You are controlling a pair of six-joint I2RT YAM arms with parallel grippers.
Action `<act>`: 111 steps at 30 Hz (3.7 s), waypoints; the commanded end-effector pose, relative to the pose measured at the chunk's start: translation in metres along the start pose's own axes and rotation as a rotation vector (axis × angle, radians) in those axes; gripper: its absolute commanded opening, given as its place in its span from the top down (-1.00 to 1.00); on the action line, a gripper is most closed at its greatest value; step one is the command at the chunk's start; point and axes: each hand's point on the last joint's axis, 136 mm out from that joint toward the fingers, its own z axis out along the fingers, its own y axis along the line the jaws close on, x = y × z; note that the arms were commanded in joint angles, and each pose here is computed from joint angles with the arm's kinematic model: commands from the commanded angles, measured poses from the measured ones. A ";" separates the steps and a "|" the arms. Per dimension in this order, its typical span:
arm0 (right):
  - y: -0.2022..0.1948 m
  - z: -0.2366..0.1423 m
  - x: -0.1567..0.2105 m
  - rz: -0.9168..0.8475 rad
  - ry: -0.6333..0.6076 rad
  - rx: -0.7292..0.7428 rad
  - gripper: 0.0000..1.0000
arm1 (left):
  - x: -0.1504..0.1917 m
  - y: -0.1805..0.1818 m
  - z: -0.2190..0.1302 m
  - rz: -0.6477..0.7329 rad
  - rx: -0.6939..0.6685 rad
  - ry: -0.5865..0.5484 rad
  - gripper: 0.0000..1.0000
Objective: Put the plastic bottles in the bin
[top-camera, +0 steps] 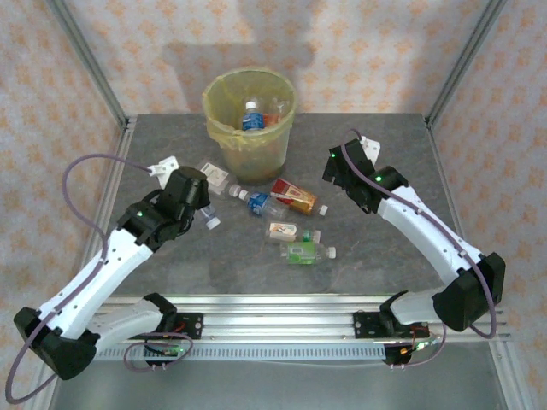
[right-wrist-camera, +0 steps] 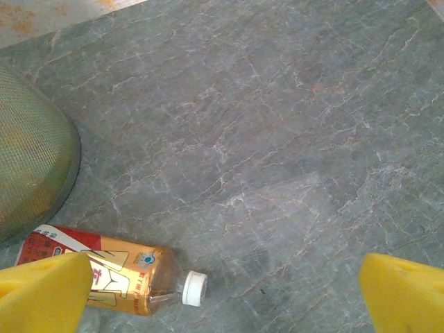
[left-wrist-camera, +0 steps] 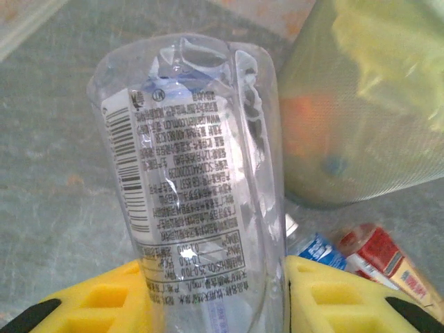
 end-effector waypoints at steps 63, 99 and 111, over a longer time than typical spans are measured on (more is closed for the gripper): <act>-0.013 -0.022 -0.014 0.025 -0.053 -0.002 -0.98 | -0.215 -0.230 0.069 0.307 0.363 -0.305 0.55; -0.010 -0.015 -0.009 0.016 -0.014 0.015 -0.98 | -0.154 -0.218 0.177 0.341 0.258 -0.071 -0.49; -0.009 -0.017 -0.011 0.006 -0.016 0.008 -0.98 | -0.190 -0.207 0.137 0.301 0.218 -0.166 -0.99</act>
